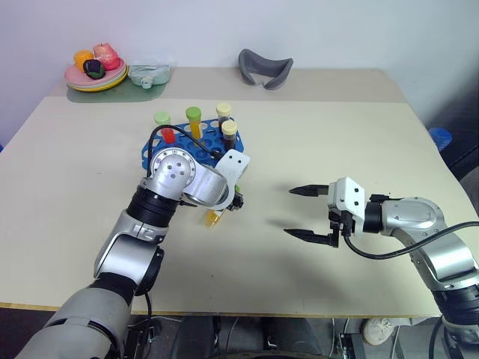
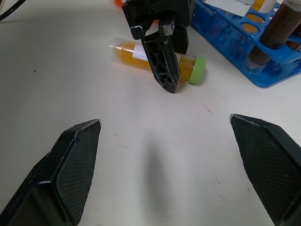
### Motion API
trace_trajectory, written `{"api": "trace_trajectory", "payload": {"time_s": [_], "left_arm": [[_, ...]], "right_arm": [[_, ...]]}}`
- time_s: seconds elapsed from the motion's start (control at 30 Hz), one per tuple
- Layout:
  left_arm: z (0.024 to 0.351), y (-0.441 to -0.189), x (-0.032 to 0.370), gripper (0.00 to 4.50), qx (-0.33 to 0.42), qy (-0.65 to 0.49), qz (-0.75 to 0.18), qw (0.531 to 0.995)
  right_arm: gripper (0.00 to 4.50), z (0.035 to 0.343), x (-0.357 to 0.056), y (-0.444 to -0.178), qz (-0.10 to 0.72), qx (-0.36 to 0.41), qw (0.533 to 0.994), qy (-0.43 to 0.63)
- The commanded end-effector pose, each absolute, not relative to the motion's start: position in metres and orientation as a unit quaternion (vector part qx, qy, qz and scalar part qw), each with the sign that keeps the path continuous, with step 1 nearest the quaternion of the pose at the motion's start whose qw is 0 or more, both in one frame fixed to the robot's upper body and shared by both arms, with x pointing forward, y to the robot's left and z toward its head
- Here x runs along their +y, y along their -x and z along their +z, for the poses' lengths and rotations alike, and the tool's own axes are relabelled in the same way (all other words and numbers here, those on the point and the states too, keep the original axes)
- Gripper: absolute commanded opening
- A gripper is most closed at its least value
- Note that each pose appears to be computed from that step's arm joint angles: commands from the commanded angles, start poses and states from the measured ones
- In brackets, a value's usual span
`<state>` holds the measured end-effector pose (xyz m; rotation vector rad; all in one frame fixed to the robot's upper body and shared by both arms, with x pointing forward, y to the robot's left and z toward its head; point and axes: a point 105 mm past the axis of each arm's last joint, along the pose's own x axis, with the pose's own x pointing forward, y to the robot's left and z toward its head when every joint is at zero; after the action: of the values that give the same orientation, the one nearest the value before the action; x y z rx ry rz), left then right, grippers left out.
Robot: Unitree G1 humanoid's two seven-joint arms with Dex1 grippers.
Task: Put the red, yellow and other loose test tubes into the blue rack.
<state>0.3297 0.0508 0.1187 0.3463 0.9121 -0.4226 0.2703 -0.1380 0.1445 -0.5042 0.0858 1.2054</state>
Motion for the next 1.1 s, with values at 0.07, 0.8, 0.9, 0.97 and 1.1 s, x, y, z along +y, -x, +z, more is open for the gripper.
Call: {"api": "trace_trajectory", "payload": {"time_s": [0.07,0.8,0.9,0.97,1.1], "left_arm": [[0.124,-0.334,0.056,1.45,0.426,-0.172,-0.185,0.869],[0.214,-0.336,0.091,0.98,0.147,-0.227,-0.151,0.951],[0.232,-0.331,0.105,0.98,0.069,-0.159,-0.167,0.971],[0.245,-0.330,0.121,0.98,0.015,-0.142,-0.150,0.978],[0.263,-0.337,0.144,0.98,-0.099,-0.086,-0.096,0.987]], "right_arm": [[4.50,0.154,-0.136,-0.272,0.559,0.018,0.793,0.242],[4.50,0.168,-0.135,-0.280,0.555,0.006,0.798,0.235],[4.50,0.172,-0.131,-0.284,0.559,-0.003,0.798,0.226],[4.50,0.175,-0.127,-0.286,0.561,-0.009,0.798,0.221],[4.50,0.177,-0.120,-0.290,0.564,-0.016,0.797,0.216]]}}
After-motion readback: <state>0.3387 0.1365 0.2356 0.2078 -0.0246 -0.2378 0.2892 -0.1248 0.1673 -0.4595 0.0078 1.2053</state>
